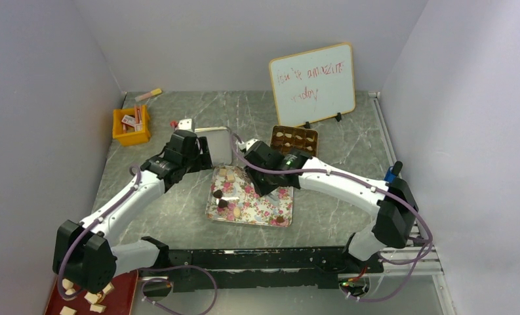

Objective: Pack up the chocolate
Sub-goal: Adjust the fake chocolate on the plate.

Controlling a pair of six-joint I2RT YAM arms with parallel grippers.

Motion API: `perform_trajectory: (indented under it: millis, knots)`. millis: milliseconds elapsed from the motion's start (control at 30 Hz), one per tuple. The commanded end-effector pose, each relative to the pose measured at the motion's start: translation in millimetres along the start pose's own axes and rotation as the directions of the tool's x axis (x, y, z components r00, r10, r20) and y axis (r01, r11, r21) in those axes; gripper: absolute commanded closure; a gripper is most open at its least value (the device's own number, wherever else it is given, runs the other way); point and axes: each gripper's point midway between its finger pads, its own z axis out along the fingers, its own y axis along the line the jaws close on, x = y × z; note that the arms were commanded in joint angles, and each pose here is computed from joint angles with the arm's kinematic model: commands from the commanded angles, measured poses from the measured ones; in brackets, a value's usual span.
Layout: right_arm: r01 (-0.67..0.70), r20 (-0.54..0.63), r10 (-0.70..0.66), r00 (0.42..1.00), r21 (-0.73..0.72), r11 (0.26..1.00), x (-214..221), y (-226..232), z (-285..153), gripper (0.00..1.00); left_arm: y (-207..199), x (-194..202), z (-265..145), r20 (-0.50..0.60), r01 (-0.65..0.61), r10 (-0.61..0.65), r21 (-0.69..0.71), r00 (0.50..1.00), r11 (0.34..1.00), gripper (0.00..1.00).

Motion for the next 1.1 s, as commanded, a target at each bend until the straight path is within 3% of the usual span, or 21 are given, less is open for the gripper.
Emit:
perform_trajectory:
  millis: [0, 533, 1067]
  knots:
    - [-0.015, 0.033, 0.016, 0.999, -0.036, 0.999, -4, 16, 5, 0.71, 2, -8, -7, 0.033, 0.01, -0.01, 0.001, 0.999, 1.0, 0.2]
    - [0.005, -0.035, -0.006, 0.999, -0.033, 0.999, 21, 36, 33, 0.59, 7, -3, -11, 0.032, 0.005, -0.005, -0.003, 0.999, 1.0, 0.2]
    - [0.023, -0.044, -0.02, 0.999, 0.053, 0.998, 3, 37, 60, 0.58, 9, -7, -12, 0.042, -0.012, 0.012, -0.011, 0.999, 1.0, 0.2]
